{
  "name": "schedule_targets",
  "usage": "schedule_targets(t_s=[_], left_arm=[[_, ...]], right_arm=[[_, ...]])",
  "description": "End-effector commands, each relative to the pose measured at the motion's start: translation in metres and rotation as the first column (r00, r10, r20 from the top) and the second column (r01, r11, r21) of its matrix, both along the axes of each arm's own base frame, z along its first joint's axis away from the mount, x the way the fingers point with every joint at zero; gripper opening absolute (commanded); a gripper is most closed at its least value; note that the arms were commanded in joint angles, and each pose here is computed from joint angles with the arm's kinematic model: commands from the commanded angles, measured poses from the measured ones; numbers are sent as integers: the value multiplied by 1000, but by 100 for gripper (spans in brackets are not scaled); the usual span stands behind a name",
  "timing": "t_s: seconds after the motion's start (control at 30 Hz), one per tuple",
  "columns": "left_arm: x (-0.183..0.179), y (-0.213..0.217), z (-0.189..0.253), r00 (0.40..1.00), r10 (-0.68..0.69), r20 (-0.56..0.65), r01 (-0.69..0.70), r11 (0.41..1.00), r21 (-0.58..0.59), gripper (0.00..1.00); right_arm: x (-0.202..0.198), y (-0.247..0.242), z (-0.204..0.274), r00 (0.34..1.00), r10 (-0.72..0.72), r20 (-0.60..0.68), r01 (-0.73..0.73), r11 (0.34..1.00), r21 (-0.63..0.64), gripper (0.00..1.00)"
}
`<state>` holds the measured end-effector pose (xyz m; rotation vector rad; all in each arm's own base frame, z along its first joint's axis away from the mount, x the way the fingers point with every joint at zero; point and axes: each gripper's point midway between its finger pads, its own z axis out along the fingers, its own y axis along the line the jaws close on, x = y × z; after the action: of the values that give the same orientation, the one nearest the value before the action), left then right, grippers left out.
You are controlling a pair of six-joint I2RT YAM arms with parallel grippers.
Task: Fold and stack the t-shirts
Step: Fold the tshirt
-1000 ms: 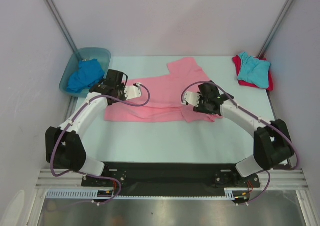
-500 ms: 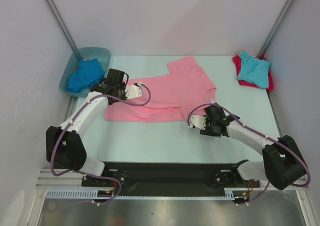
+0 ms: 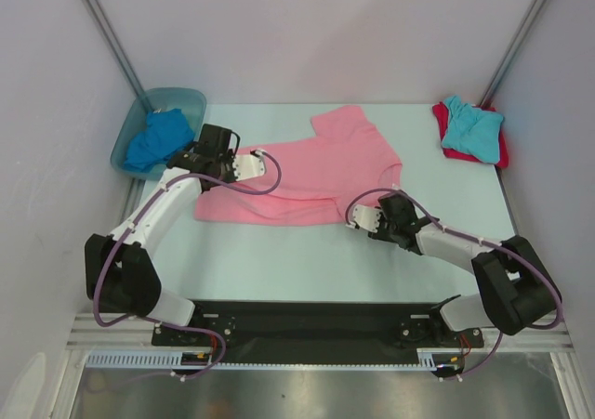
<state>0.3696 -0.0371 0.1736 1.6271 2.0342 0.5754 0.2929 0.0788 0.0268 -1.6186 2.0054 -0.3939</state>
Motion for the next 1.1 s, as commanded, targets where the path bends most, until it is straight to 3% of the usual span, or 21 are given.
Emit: schedule_targets(t_s=[0.0,0.13,0.27,0.47,1.07], left_arm=[[4,-1,19,999,2,46,-2,1000,1,0],[4,0,21,999,4,52,-5,1000,3,0],[4,0,20,999,5,49,-5,1000,5,0],[2,1,16,999,2,39,-2,1000,9,0],[7,-3,16,999,-17,38,17,1000,6,0]], right_arm=[[14,3,1,998,-22,61,20,999,29,43],[17,5,-1,998,-19,61,17,999,28,32],[20,6,3,998,-14,69,12,1000,23,11],[24,5,19,997,-23,78,22,1000,19,0],[48,-18,62,986,-64,156,64,998,4,0]])
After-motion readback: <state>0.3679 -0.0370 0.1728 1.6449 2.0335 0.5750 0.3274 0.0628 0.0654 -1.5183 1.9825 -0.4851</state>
